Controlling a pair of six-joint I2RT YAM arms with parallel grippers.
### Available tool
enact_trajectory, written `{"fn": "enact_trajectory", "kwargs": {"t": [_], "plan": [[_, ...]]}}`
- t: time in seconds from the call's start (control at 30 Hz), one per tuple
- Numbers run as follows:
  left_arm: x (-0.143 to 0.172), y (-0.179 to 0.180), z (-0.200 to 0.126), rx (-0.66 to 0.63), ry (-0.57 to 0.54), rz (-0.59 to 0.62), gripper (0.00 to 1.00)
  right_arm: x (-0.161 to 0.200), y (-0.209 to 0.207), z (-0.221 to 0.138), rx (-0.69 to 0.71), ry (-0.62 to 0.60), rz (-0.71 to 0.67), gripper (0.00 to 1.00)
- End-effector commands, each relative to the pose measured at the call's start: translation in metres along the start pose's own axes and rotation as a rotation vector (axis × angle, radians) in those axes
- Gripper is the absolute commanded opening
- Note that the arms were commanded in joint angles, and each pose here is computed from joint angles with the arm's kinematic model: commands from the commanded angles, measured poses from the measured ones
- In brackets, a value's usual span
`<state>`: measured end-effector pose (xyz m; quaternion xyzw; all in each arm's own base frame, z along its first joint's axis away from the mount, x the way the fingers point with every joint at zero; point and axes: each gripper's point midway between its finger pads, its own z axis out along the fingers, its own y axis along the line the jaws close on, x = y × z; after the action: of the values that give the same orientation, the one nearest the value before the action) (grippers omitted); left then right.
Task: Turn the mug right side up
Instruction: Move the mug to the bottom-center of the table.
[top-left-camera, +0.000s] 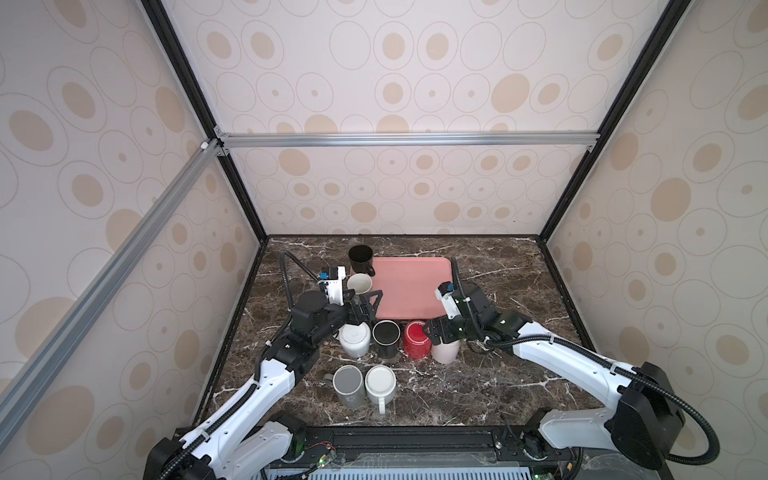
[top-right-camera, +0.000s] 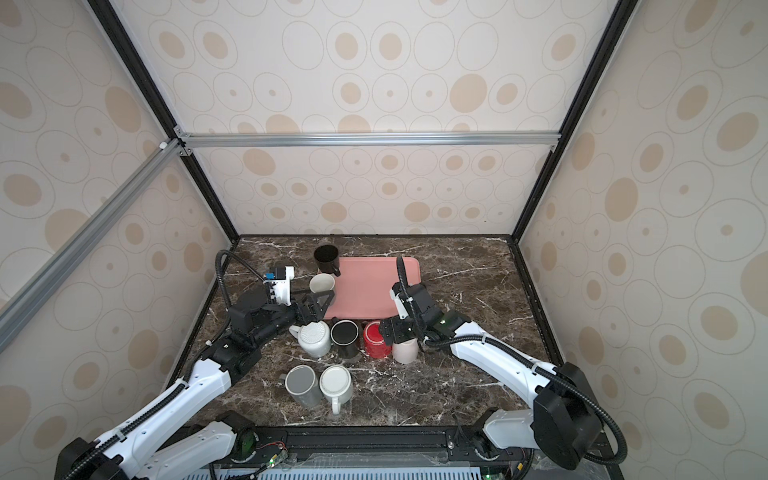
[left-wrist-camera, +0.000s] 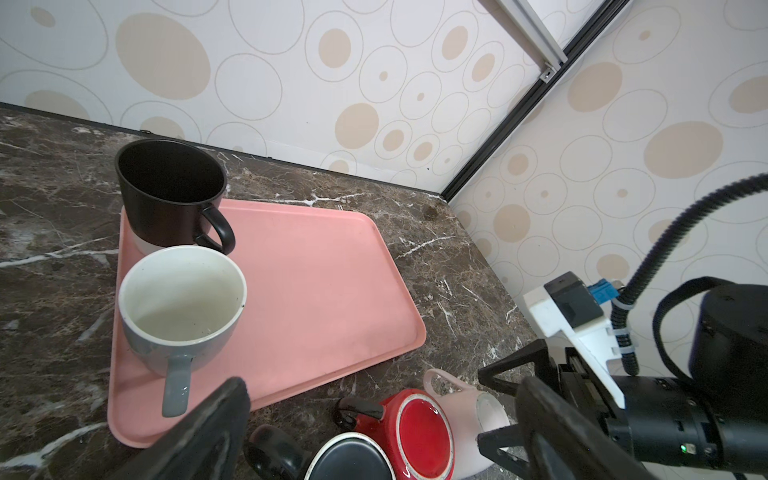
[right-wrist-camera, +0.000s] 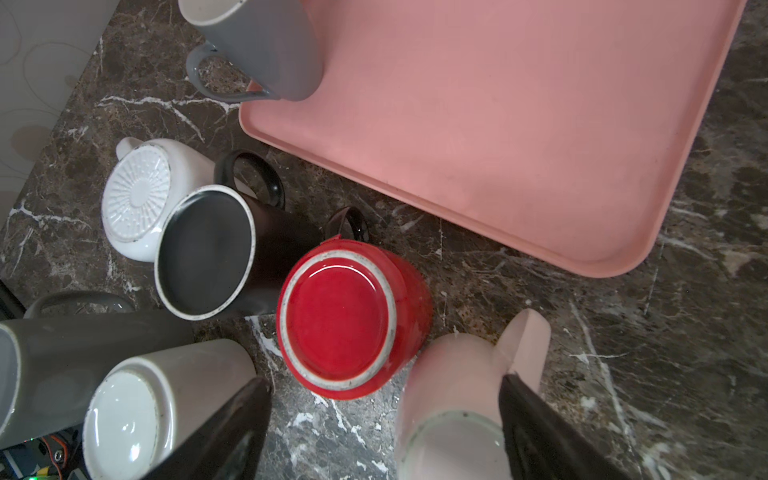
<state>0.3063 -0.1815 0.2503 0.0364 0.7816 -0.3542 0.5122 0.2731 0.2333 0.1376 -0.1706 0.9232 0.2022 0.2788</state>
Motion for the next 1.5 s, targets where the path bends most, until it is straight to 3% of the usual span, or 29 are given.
{"fn": "enact_trajectory", "kwargs": {"t": [0.0,0.23,0.63,0.7,0.9,1.17,1.47], "plan": [[-0.010,-0.006,-0.004,0.027,-0.039,0.003,0.99,0.006,-0.003,0.001,0.006,0.050,0.017,0.88],[-0.011,-0.004,-0.006,0.016,-0.047,0.016,0.99,0.031,-0.003,-0.011,-0.006,0.109,0.113,0.87],[-0.006,-0.002,-0.003,0.015,-0.031,0.007,0.99,0.083,0.047,-0.031,-0.262,0.256,0.254,0.86],[-0.005,-0.002,-0.003,0.017,-0.030,0.007,0.99,0.090,0.051,-0.036,-0.247,0.279,0.194,0.86],[-0.006,-0.001,-0.003,0.017,-0.036,0.005,0.99,0.095,0.019,-0.046,0.064,0.290,-0.099,0.86],[-0.003,0.002,-0.003,-0.002,-0.026,0.007,0.99,0.093,0.039,-0.049,0.057,0.261,-0.377,0.87],[-0.003,0.003,-0.004,-0.011,-0.023,0.008,0.99,0.109,0.042,-0.037,0.049,0.337,-0.416,0.85]]}}
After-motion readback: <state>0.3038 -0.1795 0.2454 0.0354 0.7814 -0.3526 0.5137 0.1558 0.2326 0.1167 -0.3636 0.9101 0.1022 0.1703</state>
